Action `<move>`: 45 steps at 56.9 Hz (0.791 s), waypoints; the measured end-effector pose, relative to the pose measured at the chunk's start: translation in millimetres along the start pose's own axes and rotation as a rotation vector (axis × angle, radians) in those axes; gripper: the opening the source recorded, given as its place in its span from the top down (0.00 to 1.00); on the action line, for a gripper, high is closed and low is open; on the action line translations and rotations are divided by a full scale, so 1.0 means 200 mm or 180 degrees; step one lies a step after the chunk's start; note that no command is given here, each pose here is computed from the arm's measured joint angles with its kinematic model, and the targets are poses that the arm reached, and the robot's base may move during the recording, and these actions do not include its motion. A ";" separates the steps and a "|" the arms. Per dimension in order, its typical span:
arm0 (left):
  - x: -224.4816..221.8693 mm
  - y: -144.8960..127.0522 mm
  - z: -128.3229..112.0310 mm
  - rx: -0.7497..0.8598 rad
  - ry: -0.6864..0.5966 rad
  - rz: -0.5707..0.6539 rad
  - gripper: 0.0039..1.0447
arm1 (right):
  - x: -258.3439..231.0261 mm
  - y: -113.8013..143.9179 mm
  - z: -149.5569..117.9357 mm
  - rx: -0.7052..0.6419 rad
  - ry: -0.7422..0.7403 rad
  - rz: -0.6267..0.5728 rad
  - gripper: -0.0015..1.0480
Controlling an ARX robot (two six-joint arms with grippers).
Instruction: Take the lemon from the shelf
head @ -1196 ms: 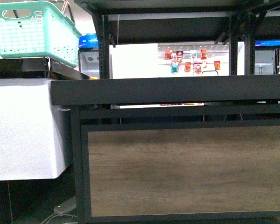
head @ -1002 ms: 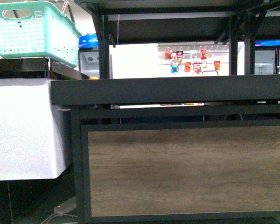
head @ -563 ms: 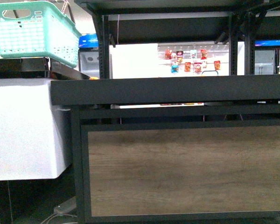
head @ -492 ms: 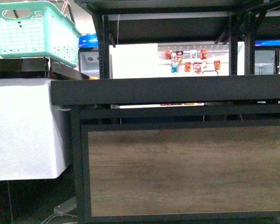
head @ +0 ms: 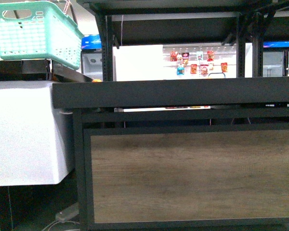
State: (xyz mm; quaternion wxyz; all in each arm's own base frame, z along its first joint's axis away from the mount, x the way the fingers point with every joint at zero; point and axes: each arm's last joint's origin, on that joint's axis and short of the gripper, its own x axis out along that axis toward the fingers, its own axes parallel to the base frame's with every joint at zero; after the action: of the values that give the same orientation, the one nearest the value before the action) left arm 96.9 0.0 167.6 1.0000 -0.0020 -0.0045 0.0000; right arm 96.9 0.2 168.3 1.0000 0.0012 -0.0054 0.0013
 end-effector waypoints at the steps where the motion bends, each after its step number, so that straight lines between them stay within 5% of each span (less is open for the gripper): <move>1: 0.00 0.00 0.00 0.0000 0.0000 -0.0001 0.08 | 0.00 0.00 0.00 0.0000 0.0000 0.0000 0.07; 45: 0.00 0.00 0.00 0.0000 0.0000 0.0000 0.08 | 0.00 0.00 0.00 0.0000 0.0000 0.0000 0.07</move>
State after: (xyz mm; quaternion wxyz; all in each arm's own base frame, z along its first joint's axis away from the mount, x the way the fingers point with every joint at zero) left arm 96.9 0.0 167.6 1.0000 -0.0020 -0.0045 0.0000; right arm 96.9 0.2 168.3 1.0000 0.0012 -0.0054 0.0013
